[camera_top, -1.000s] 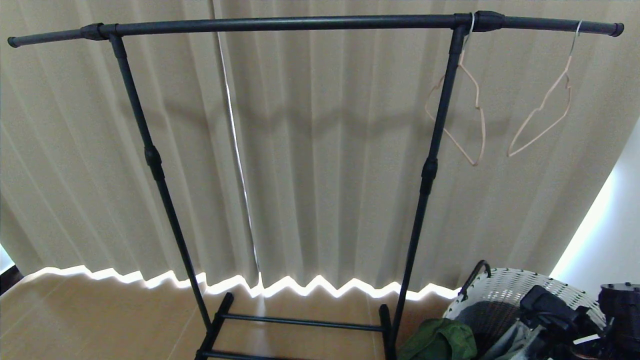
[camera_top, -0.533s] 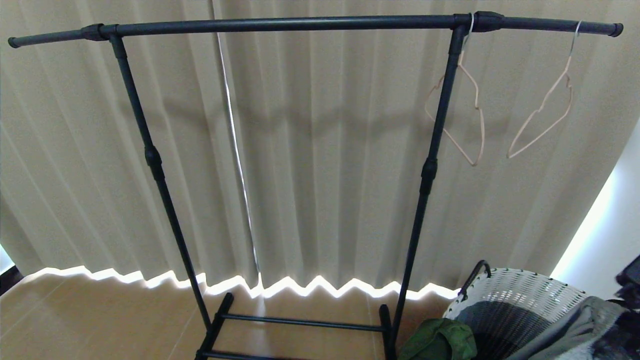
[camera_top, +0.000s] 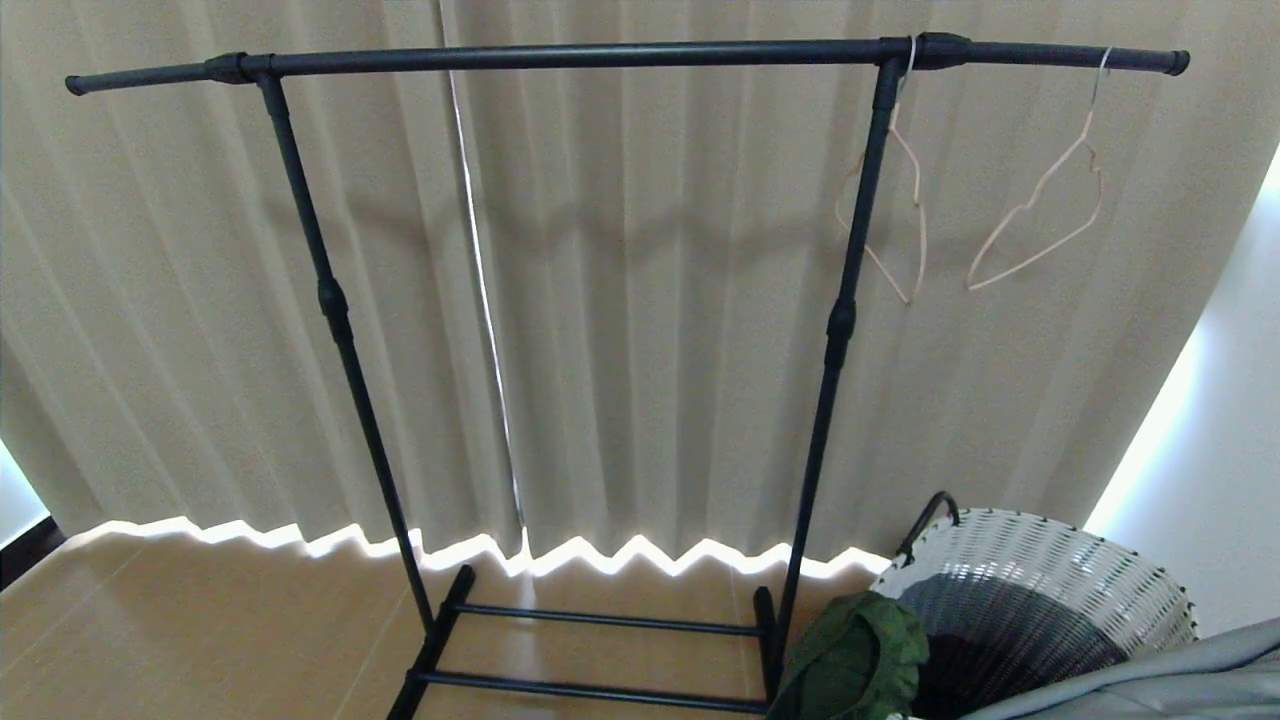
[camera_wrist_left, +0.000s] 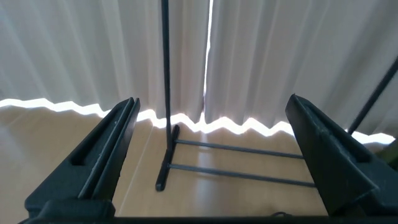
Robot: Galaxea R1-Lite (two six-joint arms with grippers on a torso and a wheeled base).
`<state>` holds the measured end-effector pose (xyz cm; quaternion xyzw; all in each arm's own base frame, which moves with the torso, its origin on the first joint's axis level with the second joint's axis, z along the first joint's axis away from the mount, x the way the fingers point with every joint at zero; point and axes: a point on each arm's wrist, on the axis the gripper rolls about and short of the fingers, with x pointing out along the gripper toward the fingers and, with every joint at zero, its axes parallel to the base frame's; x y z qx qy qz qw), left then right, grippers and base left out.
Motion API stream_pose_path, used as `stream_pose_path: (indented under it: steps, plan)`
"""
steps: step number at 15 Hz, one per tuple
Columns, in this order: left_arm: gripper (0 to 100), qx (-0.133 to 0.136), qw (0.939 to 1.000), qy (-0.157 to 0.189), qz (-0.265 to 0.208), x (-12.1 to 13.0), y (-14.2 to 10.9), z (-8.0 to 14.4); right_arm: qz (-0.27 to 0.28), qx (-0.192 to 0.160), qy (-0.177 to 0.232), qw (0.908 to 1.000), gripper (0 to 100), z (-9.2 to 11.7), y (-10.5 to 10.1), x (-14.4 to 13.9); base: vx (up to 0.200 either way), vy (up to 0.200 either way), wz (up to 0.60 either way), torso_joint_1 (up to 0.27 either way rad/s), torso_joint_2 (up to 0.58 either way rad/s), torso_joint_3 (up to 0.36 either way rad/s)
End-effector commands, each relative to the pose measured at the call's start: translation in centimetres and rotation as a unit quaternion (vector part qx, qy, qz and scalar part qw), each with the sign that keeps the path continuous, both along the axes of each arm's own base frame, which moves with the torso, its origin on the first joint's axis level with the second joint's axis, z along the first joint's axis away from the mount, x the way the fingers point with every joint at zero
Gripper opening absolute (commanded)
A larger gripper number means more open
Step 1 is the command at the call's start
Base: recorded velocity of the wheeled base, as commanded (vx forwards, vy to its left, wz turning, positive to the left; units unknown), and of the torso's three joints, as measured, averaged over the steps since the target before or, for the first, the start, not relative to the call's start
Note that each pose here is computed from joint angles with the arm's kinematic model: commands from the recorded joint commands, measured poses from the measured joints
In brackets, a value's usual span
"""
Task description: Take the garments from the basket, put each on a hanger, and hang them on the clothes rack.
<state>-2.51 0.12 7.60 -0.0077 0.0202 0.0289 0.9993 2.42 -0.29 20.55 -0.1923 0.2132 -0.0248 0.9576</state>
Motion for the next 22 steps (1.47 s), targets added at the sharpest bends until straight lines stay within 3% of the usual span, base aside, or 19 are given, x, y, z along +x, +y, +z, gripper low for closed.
stream_pose_path:
  steps: [1, 7, 16, 22]
  plan:
    - [100, 0.004, 1.0, 0.0, 0.0, 0.0, 0.0, 0.0, 0.0, 0.0, -0.027, 0.9996, 0, -0.6, 0.0, -1.5, -0.2, 0.0, 0.0, 0.002, 0.0, 0.002]
    - [100, 0.006, 0.9999, 0.001, -0.014, 0.0, -0.1, 0.0, 0.001, -0.001, -0.024, 0.9997, 0, -1.6, 0.0, -2.0, -0.033, 0.0, 0.0, 0.0, 0.0, 0.002]
    - [100, 0.007, 0.9999, 0.001, -0.014, 0.0, -0.1, 0.0, 0.012, 0.0, -0.015, 0.9998, 0, -1.8, 0.0, -1.7, 0.0, 0.2, 0.0, 0.004, 0.0, 0.003]
    - [100, 0.032, 0.9994, 0.003, -0.011, 0.0, 0.0, 0.0, 0.078, 0.005, 0.003, 0.997, 0, -1.4, 0.3, -0.6, 0.0, 0.0, 0.0, 0.0, 0.0, 0.0]
